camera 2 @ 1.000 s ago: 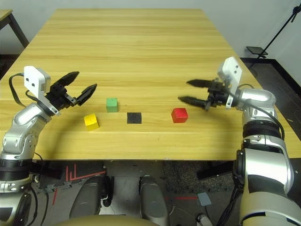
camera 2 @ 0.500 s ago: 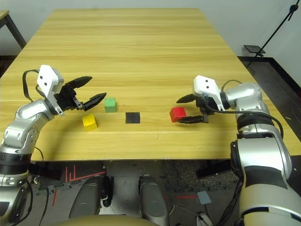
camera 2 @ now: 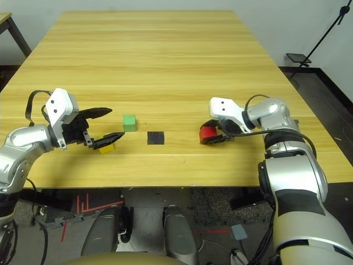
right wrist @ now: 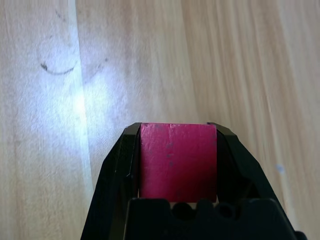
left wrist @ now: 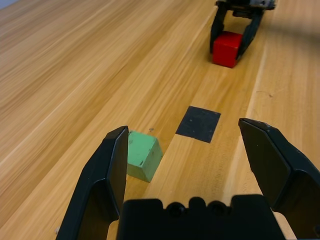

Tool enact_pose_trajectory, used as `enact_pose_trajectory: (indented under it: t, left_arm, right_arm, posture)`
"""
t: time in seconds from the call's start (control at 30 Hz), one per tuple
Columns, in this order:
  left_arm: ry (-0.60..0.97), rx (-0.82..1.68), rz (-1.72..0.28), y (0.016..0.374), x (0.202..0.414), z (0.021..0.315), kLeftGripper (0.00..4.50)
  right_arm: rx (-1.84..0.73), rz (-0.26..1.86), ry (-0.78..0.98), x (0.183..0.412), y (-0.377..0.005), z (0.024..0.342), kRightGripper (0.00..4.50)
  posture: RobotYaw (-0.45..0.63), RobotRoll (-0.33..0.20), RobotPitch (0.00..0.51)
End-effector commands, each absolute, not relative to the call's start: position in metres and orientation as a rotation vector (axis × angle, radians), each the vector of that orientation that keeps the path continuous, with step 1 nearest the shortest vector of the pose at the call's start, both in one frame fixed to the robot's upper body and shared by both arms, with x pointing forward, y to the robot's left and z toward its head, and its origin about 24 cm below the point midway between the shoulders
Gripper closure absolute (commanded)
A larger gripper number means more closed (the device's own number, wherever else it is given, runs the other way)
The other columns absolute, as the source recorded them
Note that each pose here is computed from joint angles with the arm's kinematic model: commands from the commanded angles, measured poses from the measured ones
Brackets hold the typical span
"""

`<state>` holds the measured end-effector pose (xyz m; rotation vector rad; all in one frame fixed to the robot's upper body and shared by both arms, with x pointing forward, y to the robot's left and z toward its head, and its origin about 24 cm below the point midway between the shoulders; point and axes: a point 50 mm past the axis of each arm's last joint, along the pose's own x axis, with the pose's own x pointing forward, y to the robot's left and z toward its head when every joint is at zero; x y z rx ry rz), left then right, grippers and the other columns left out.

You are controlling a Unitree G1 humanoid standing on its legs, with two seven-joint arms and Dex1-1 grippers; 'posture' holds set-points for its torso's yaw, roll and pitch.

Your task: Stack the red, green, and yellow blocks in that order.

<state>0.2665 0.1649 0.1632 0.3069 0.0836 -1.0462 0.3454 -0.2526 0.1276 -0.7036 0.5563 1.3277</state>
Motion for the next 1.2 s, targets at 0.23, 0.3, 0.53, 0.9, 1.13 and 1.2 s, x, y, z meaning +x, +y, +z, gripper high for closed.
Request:
enact_pose_trajectory:
  t: [0.23, 0.3, 0.53, 0.9, 1.13, 1.2]
  left_arm:
    - [0.101, 0.343, -1.118, 0.149, 0.273, 0.177, 0.00]
    - [0.099, 0.343, -1.117, 0.147, 0.274, 0.178, 0.00]
    - [0.091, 0.350, -1.093, 0.144, 0.275, 0.180, 0.00]
    - [0.087, 0.345, -1.057, 0.147, 0.273, 0.181, 0.00]
    - [0.102, 0.407, -1.087, 0.144, 0.288, 0.182, 0.00]
    - [0.104, 0.428, -1.112, 0.141, 0.296, 0.182, 0.00]
  right_arm:
    - [-0.625, 1.605, 0.402, 0.359, -0.152, 0.145, 2.44]
    - [-0.640, 1.631, 0.421, 0.357, -0.140, 0.142, 2.44]
    - [-0.683, 1.610, 0.457, 0.357, -0.132, 0.135, 2.44]
    - [-0.726, 1.548, 0.458, 0.361, -0.130, 0.126, 2.44]
    - [-0.681, 1.548, 0.407, 0.363, -0.139, 0.138, 1.14]
    - [-0.677, 1.530, 0.382, 0.364, -0.148, 0.148, 0.33]
  posture:
    - [0.32, -0.197, 0.072]
    - [0.33, -0.200, 0.073]
    - [0.37, -0.215, 0.080]
    - [0.40, -0.216, 0.090]
    - [0.37, -0.208, 0.083]
    - [0.35, -0.205, 0.077]
